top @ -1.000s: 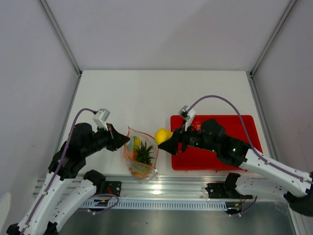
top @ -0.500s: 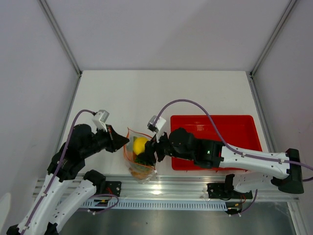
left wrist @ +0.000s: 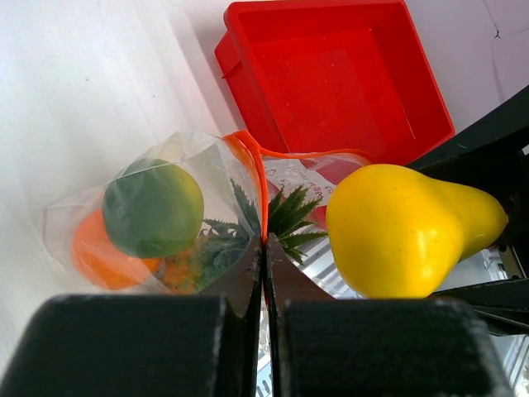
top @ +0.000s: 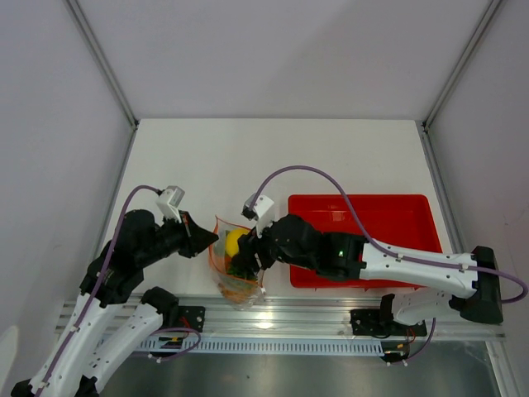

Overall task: Place the food in the zip-top bag and seal the zipper
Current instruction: Place the fake fruit in the zipper food storage bag.

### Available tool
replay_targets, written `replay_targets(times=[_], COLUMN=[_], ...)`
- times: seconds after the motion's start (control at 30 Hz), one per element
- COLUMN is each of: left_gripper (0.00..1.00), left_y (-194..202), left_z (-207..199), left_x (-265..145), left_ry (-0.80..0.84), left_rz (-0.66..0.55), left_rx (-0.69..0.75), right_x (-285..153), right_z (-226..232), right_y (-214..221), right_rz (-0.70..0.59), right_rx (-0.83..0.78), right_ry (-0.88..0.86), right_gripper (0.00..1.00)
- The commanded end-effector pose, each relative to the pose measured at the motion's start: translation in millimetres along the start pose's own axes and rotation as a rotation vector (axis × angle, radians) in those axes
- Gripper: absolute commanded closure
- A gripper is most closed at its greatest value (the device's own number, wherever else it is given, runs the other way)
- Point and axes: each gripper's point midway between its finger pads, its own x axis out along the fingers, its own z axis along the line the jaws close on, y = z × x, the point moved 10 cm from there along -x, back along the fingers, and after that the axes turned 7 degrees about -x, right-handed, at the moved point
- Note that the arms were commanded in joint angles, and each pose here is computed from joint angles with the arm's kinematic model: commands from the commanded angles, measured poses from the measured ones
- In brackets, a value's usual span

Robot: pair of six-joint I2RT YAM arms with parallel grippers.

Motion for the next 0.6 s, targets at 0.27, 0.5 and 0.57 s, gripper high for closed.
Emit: replay_targets(times=[0.27, 0.5, 0.57], left_gripper=[0.99, 1.0, 0.99], left_y=[-6.2, -12.8, -14.0], left_z=[-11.0, -18.5, -20.3], left_x=[-8.3, -16.0, -17.3], left_ry=[0.05, 0.06, 0.066], left_rz=[-0.024, -0.049, -0.052], left_rx=[-0.01, -0.001, -0.002], right_x=[13.3, 30.1, 35.5], right_z=[-6.3, -4.7, -6.5], right_y=[-23.1, -33.4, -31.8], right_rz=[-0.103, -0.133, -0.125], right_rx=[0.033, 0.057, 0.065], right_ry=[0.085, 0.103, 0.127], right_gripper=[0.73, 0.73, 0.72])
